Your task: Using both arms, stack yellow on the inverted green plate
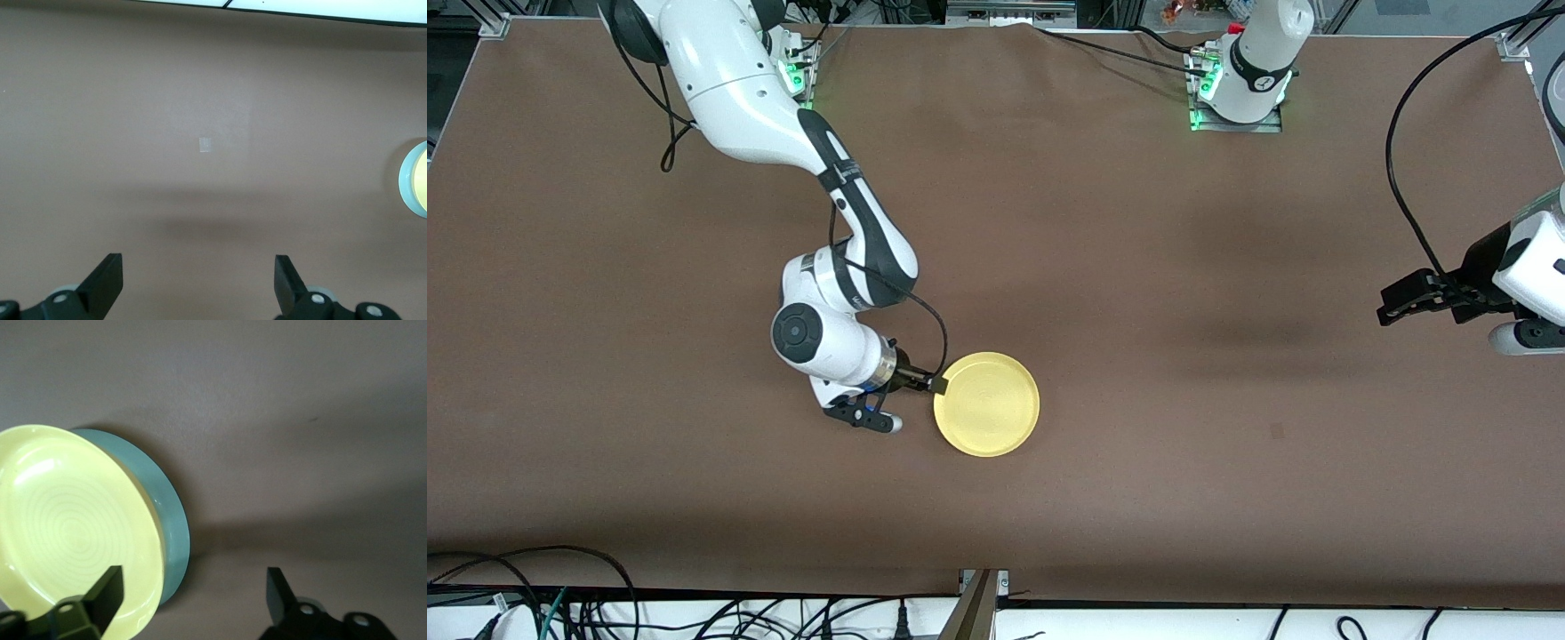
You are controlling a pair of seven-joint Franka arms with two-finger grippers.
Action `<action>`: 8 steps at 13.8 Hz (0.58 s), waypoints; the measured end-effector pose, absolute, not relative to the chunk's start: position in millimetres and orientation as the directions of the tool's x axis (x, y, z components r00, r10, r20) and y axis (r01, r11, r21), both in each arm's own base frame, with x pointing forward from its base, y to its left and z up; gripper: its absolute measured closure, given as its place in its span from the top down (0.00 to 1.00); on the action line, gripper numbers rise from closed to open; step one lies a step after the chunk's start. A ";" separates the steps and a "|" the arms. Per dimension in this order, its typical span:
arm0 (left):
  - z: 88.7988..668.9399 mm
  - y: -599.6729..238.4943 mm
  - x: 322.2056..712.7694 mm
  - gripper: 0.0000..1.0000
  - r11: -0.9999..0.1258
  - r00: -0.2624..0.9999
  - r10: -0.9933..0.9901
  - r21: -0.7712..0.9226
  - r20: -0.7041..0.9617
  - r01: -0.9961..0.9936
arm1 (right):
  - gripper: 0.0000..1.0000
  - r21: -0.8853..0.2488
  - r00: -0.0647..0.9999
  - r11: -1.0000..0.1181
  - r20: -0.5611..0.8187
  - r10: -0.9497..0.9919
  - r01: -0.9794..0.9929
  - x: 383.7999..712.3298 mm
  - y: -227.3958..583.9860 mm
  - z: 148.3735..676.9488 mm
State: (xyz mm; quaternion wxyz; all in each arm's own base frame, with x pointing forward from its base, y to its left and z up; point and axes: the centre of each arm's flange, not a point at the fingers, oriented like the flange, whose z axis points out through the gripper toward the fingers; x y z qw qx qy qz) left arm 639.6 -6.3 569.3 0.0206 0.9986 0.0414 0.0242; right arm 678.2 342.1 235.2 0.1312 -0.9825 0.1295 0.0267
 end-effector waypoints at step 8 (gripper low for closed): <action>569.3 -7.8 639.6 1.00 -0.996 0.996 0.081 0.044 0.047 0.079 | 1.00 -0.197 0.994 -0.975 -0.069 -0.089 -0.101 709.8 247.0 314.5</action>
